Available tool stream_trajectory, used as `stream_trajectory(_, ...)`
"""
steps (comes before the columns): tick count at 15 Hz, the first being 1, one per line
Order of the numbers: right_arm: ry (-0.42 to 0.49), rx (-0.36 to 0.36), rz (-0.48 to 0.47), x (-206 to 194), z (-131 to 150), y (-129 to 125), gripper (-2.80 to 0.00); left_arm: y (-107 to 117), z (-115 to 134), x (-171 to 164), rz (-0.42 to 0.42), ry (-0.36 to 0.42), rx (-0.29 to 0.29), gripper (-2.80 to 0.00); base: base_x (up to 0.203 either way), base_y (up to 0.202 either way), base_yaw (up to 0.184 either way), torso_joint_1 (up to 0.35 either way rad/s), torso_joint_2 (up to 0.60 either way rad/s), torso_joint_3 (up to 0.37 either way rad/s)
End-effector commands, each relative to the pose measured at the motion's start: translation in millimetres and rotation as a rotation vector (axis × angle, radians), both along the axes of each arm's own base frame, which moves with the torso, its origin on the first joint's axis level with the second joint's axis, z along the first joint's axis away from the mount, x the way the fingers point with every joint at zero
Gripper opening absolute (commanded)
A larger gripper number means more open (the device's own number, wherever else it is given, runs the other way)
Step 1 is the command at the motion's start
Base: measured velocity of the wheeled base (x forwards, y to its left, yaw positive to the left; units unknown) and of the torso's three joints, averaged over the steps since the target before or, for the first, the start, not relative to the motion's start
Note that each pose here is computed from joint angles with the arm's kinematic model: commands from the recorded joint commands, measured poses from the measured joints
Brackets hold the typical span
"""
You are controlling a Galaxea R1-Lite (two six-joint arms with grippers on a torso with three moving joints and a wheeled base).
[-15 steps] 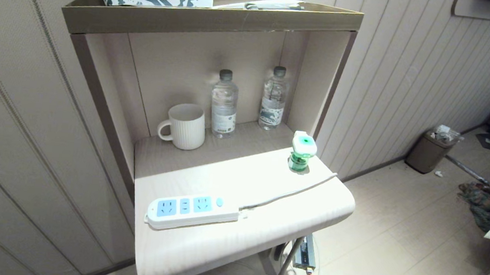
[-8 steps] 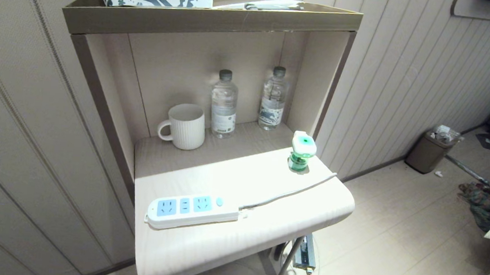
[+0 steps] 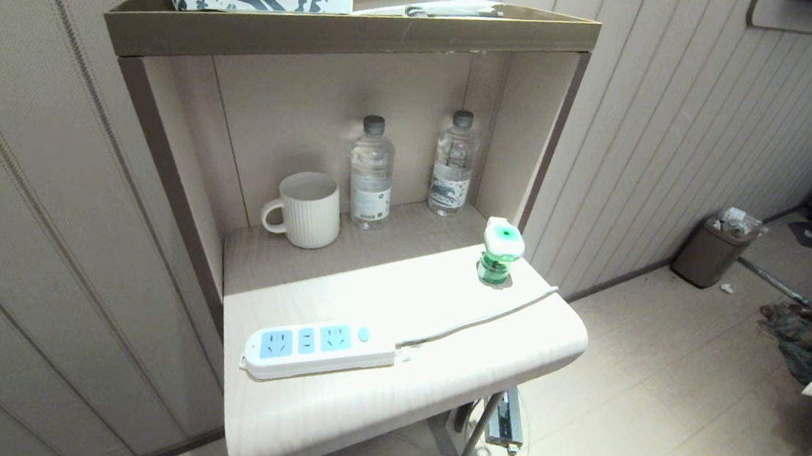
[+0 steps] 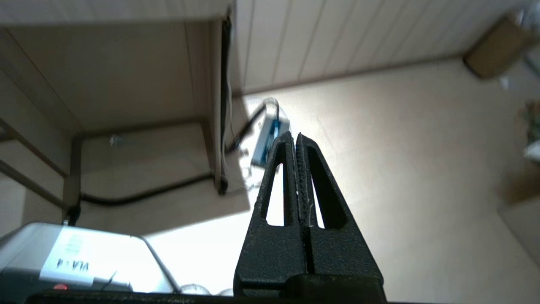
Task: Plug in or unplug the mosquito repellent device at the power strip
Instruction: Pick up the mosquito repellent liquid
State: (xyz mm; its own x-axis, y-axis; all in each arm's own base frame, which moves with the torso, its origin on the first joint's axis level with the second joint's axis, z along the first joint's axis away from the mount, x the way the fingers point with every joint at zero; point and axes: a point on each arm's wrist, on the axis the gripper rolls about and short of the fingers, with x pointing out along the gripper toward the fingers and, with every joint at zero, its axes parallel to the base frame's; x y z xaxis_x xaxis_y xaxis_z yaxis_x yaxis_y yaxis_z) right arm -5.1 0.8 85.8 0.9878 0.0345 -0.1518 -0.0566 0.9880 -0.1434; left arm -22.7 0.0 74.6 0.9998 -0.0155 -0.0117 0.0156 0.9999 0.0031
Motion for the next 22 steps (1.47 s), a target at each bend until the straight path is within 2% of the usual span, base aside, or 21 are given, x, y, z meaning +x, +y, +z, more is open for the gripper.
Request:
stream_trajectory(1, -0.125, -0.002, 0.01, -12.8, -4.9, -0.5, -2.8, 0.0, 0.0, 0.1, 0.002, 0.002, 0.0, -2.8, 0.0, 0.0, 0.0, 0.0, 0.0, 0.0)
stream_trajectory(2, -0.164, 0.009, 0.001, -16.5, -6.7, -0.6, -2.8, 0.0, 0.4, 0.0, 0.0, 0.0, 0.0, -2.8, 0.0, 0.0, 0.0, 0.0, 0.0, 0.0)
stream_trajectory(3, -0.154, 0.043, -0.009, -17.9, -9.6, -0.6, -2.8, 0.0, -0.1, 0.1, 0.001, 0.002, 0.0, -2.8, 0.0, 0.0, 0.0, 0.0, 0.0, 0.0)
stream_trajectory(4, -0.116, 0.111, -0.026, -17.9, -12.6, -0.8, -2.8, 0.0, -0.1, 0.1, 0.002, 0.002, 0.0, -2.8, 0.0, 0.0, 0.0, 0.0, 0.0, 0.0)
stream_trajectory(5, -0.13, 0.153, -0.053, -17.4, -11.6, -1.3, -2.8, 0.0, -0.1, 0.1, 0.0, 0.002, 0.0, -2.8, 0.0, 0.0, 0.0, 0.0, 0.0, 0.0)
stream_trajectory(22, -0.13, 0.154, -0.057, -17.4, -11.8, -1.4, -2.8, 0.0, 0.2, 0.1, 0.001, 0.001, 0.0, -2.8, 0.0, 0.0, 0.0, 0.0, 0.0, 0.0)
